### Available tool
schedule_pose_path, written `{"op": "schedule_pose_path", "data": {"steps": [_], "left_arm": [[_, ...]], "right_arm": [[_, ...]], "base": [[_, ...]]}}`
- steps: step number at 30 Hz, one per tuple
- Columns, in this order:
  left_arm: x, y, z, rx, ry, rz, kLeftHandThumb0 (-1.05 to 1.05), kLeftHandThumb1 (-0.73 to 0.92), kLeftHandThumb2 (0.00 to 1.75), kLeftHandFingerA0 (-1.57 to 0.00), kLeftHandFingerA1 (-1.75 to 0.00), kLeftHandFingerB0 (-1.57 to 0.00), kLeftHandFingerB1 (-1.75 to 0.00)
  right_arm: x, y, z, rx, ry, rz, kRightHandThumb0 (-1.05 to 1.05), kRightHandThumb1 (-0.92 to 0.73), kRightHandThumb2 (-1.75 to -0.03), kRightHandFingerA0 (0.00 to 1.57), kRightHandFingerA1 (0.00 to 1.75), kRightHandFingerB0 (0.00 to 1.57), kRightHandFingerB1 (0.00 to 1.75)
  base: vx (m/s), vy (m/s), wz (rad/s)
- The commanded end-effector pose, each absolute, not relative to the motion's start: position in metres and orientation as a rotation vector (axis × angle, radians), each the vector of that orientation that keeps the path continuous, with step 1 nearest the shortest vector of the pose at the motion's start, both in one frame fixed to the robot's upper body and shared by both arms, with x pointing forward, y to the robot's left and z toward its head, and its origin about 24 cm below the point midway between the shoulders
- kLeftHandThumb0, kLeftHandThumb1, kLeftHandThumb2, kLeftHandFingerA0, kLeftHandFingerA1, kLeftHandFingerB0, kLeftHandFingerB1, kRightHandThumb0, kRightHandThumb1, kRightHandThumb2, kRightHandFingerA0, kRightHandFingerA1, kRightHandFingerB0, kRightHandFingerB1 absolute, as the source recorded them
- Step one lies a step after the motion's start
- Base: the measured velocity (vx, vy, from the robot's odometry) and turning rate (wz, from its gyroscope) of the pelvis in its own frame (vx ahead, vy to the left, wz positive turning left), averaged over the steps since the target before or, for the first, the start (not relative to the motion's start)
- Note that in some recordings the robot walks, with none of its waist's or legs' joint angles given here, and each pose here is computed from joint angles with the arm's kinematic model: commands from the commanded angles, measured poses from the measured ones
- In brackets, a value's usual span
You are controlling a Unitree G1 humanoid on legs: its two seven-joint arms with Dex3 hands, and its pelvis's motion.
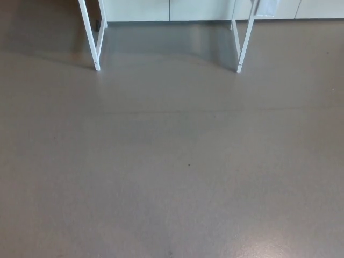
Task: The robot walks towards a desk on which a file tray is kept in the middle and a cube is kept to its right. The robot lifts the cube using its right hand and places it on the file tray.
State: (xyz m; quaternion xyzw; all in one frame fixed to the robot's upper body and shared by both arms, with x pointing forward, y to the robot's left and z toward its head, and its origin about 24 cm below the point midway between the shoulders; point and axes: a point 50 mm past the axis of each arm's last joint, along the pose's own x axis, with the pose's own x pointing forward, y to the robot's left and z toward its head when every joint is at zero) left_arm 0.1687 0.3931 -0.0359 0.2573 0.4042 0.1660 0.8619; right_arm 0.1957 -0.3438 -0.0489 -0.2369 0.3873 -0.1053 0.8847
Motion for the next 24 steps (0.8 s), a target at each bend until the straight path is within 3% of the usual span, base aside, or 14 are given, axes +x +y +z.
{"op": "schedule_pose_path", "data": {"steps": [1, 4, 5, 6, 9, 10, 14, 15, 18, 19, 20, 22, 23, 24], "left_arm": [[0.138, 0.435, -0.023, 0.233, 0.905, 0.534, -1.05, 0.75, 1.01, -0.25, -1.63, -0.15, -1.53], [0.131, 0.434, -0.028, 0.238, 0.944, 0.510, -1.05, 0.67, 1.03, -0.37, -1.55, -0.15, -1.46], [0.129, 0.433, -0.030, 0.250, 0.961, 0.477, -1.05, 0.66, 1.03, -0.30, -1.57, -0.22, -1.49], [0.123, 0.430, -0.036, 0.245, 0.978, 0.472, -1.05, 0.67, 1.03, -0.32, -1.54, -0.25, -1.46], [0.119, 0.430, -0.039, 0.243, 0.989, 0.467, -1.05, 0.67, 1.03, -0.32, -1.54, -0.25, -1.46], [0.118, 0.430, -0.038, 0.246, 0.991, 0.465, -1.05, 0.65, 1.07, -0.37, -1.58, -0.26, -1.49], [0.118, 0.429, -0.041, 0.257, 1.027, 0.454, -1.05, 0.66, 1.08, -0.36, -1.53, -0.26, -1.44], [0.114, 0.427, -0.045, 0.259, 1.038, 0.447, -1.05, 0.65, 1.08, -0.38, -1.51, -0.27, -1.43], [0.112, 0.426, -0.046, 0.269, 1.043, 0.434, -1.05, 0.66, 1.06, -0.37, -1.49, -0.27, -1.41], [0.111, 0.425, -0.046, 0.269, 1.046, 0.420, -1.05, 0.64, 1.07, -0.35, -1.52, -0.27, -1.45], [0.111, 0.425, -0.047, 0.275, 1.049, 0.415, -1.05, 0.64, 1.09, -0.37, -1.51, -0.30, -1.44], [0.111, 0.422, -0.049, 0.282, 1.048, 0.406, -1.05, 0.65, 1.06, -0.38, -1.49, -0.30, -1.43], [0.111, 0.422, -0.051, 0.266, 1.052, 0.431, -1.05, 0.64, 1.03, -0.43, -1.52, -0.35, -1.42], [0.111, 0.422, -0.051, 0.265, 1.052, 0.434, -1.05, 0.64, 1.03, -0.43, -1.52, -0.35, -1.42]], "right_arm": [[0.159, -0.394, -0.050, -0.414, 1.049, -0.340, -0.28, -0.44, -0.97, 0.12, 0.56, 0.10, 0.52], [0.146, -0.396, -0.054, -0.324, 0.962, -0.344, -0.27, -0.45, -0.98, 0.12, 0.54, 0.10, 0.52], [0.140, -0.398, -0.056, -0.310, 0.974, -0.340, -0.50, -0.59, -0.58, 0.13, 0.42, 0.20, 0.34], [0.129, -0.404, -0.056, -0.426, 1.105, -0.290, -0.36, -0.42, -0.99, 0.04, 0.53, 0.00, 0.48], [0.121, -0.406, -0.058, -0.439, 1.131, -0.283, -0.36, -0.42, -0.99, 0.04, 0.53, 0.00, 0.48], [0.117, -0.405, -0.060, -0.328, 1.110, -0.320, -0.58, -0.61, -0.61, 0.05, 0.33, 0.15, 0.29], [0.111, -0.405, -0.061, -0.309, 1.101, -0.299, -0.61, -0.63, -0.61, 0.10, 0.31, 0.14, 0.26], [0.110, -0.407, -0.060, -0.319, 1.086, -0.308, -0.35, -0.42, -0.97, 0.02, 0.52, 0.00, 0.48], [0.110, -0.407, -0.059, -0.332, 1.079, -0.305, -0.34, -0.44, -0.98, 0.02, 0.52, 0.00, 0.48], [0.108, -0.408, -0.059, -0.373, 1.109, -0.265, -0.63, -0.64, -0.61, 0.08, 0.31, 0.14, 0.26], [0.108, -0.409, -0.058, -0.404, 1.135, -0.251, -0.65, -0.67, -0.60, 0.08, 0.31, 0.13, 0.26], [0.108, -0.411, -0.057, -0.404, 1.145, -0.255, -0.64, -0.66, -0.60, 0.05, 0.32, 0.12, 0.26], [0.106, -0.411, -0.056, -0.374, 1.130, -0.248, -0.67, -0.50, -0.88, 0.02, 0.34, 0.04, 0.32], [0.106, -0.411, -0.056, -0.370, 1.129, -0.247, -0.67, -0.50, -0.88, 0.02, 0.34, 0.04, 0.32]], "base": [[0.00, 0.000, 0.00], [0.00, 0.000, 0.00], [0.00, 0.000, 0.00], [0.00, 0.000, 0.00], [0.00, 0.000, 0.00], [0.00, 0.000, 0.00], [0.03, -0.019, -0.03], [0.00, -0.011, 0.12], [-0.05, -0.005, -0.08], [0.00, 0.000, 0.00], [0.00, 0.000, 0.00], [0.10, 0.084, -0.06], [0.13, 0.132, -0.11], [0.16, 0.185, -0.07]]}}
